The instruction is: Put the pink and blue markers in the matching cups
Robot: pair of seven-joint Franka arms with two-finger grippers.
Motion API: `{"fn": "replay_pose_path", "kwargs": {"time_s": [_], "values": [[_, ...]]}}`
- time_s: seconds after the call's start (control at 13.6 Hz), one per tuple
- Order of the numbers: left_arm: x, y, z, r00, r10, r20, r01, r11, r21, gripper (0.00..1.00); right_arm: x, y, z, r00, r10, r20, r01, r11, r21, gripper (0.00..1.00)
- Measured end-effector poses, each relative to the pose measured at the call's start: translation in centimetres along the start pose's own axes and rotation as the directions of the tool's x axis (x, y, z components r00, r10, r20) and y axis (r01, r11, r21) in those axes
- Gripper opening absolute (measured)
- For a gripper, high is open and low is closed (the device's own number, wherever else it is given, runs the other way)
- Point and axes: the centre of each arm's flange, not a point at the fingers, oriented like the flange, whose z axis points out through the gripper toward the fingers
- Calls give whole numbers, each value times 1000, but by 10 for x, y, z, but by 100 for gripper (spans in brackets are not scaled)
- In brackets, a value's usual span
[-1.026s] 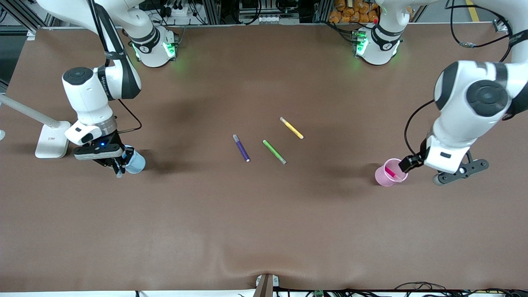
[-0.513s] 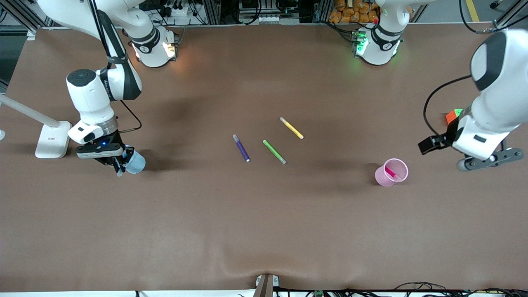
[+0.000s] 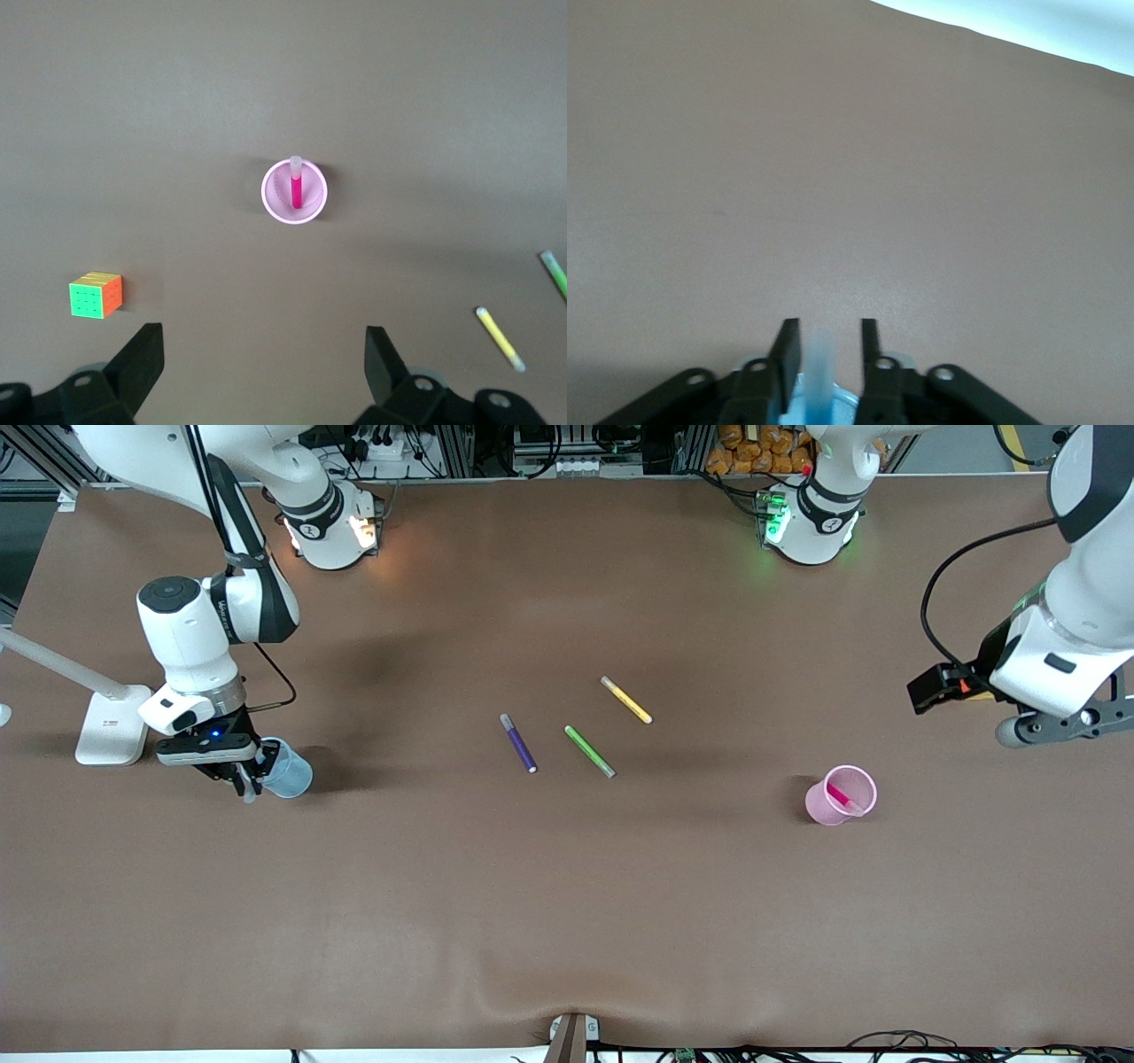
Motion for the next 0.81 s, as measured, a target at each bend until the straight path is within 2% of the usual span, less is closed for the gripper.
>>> {"fn": "replay_pose_path", "kwargs": {"time_s": [0.15, 0.37, 0.44, 0.59, 0.73, 0.81], "values": [[-10, -4, -16, 999, 51, -9, -51, 998, -21, 100, 0, 0, 0, 1000, 0, -2, 0, 1000, 0, 63], [-26, -27, -32, 997, 78, 29, -76, 995, -59, 100, 9, 1, -3, 1000, 6, -19, -6, 1000, -3, 95], [-30, -34, -35, 997, 75, 33, -73, 995, -69, 100, 17, 3, -5, 1000, 20, -14, -20, 1000, -8, 100], [-39, -37, -39, 996, 75, 39, -73, 995, -68, 100, 38, 9, -9, 998, 60, 26, -60, 998, -26, 100], [-51, -34, -39, 995, 84, 45, -81, 995, -62, 100, 62, 13, -16, 986, 137, 98, -134, 990, -34, 100], [-55, -33, -39, 995, 86, 46, -83, 995, -60, 100, 75, 12, -21, 968, 201, 151, -200, 980, -21, 100]]}}
